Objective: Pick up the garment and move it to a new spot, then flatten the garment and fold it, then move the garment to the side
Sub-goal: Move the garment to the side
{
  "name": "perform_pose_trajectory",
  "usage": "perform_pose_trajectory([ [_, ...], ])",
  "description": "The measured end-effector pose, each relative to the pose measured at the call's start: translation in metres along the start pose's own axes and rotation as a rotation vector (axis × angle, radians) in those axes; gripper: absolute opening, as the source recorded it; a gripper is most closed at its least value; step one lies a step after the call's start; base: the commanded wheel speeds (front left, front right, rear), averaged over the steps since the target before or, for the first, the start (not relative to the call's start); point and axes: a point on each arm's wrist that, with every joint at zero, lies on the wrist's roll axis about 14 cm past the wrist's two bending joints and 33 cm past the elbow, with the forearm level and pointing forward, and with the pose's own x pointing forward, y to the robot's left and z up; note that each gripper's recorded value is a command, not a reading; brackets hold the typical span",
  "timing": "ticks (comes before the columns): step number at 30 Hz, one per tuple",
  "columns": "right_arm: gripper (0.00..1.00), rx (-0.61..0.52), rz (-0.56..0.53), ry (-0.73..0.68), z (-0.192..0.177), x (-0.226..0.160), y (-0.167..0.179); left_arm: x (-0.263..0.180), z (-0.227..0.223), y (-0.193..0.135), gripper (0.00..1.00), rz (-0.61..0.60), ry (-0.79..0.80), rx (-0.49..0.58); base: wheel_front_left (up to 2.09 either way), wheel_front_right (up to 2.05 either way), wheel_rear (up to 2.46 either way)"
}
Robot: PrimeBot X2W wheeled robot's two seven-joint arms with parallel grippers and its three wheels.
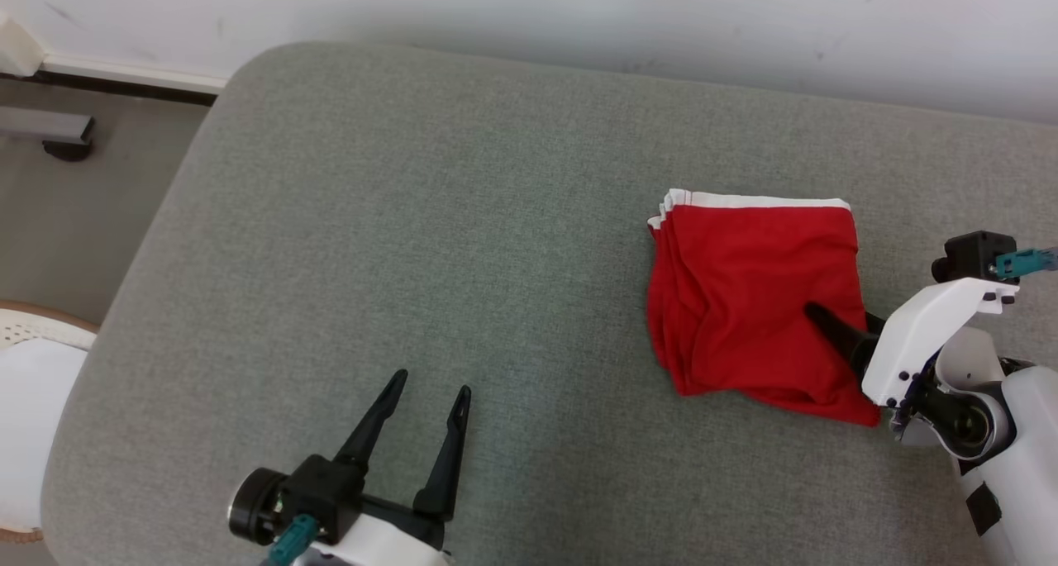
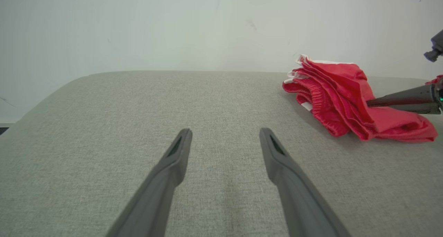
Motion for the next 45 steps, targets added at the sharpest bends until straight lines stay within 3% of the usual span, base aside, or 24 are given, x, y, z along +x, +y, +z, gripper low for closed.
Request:
perform_pose_trajectory([
  [4,1.0,0.037,0.044,0.024,-0.001,0.006,0.009,0.001,-0.002,0.0,1.0,0.001,0.006,-0.005,0.0,0.0,0.0],
  [5,0.41,0.046,0.058,0.023,-0.001,0.008,0.012,0.002,-0.002,0.0,1.0,0.001,0.007,-0.005,0.0,0.0,0.0],
  [6,0.0,0.058,0.073,0.019,0.0,0.009,0.016,0.002,-0.003,0.0,1.0,0.002,0.008,-0.005,0.0,0.0,0.0],
  [15,0.0,0.163,0.173,-0.044,0.009,0.0,0.032,0.009,-0.003,-0.003,1.0,-0.006,0.005,-0.005,0.0,0.0,0.0],
  [24,0.0,0.108,0.096,-0.179,0.037,-0.046,-0.004,0.024,-0.004,-0.027,1.0,-0.089,-0.004,-0.013,0.0,0.0,0.0],
  [30,0.0,0.042,-0.017,-0.293,0.077,-0.103,-0.047,0.039,-0.007,-0.062,1.0,-0.199,-0.006,-0.027,0.0,0.0,0.0],
  [35,0.0,0.025,-0.186,-0.307,0.093,-0.143,-0.107,0.051,-0.016,-0.08,1.0,-0.254,0.01,-0.04,0.0,0.0,0.0],
  [45,0.0,0.054,-0.47,-0.225,0.102,-0.185,-0.198,0.056,-0.037,-0.063,1.0,-0.227,0.058,-0.024,0.0,0.0,0.0],
])
